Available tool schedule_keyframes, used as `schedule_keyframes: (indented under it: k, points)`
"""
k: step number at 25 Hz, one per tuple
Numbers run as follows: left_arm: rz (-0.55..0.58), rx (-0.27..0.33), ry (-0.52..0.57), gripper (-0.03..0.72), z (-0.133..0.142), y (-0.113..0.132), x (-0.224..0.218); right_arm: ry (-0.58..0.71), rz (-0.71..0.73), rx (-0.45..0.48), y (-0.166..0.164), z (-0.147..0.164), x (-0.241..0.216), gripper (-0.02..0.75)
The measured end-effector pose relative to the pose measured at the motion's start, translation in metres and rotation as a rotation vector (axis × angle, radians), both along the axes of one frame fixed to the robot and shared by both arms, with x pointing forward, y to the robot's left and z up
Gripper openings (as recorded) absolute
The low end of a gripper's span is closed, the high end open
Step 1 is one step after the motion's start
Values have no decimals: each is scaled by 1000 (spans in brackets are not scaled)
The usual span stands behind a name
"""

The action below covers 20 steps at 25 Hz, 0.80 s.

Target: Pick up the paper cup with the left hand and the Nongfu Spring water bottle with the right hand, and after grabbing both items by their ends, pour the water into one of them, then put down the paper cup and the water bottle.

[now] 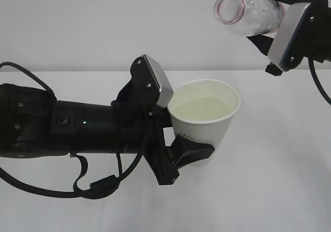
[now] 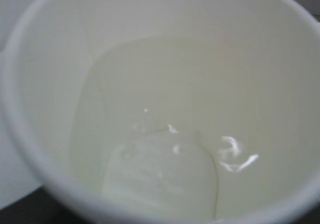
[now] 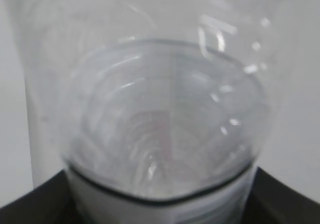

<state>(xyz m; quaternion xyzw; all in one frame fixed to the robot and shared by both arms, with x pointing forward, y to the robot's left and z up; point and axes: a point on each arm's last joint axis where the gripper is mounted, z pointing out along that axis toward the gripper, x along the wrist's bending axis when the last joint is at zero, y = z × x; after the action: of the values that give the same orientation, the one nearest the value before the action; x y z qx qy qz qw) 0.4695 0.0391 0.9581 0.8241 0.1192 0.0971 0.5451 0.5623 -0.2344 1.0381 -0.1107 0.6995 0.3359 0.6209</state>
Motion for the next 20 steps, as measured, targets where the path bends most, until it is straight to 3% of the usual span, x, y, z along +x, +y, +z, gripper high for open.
schedule_keyframes:
  k: [20]
  points:
    - [0,0,0,501,0,0,0,196,-26,297,-2,2,2,467]
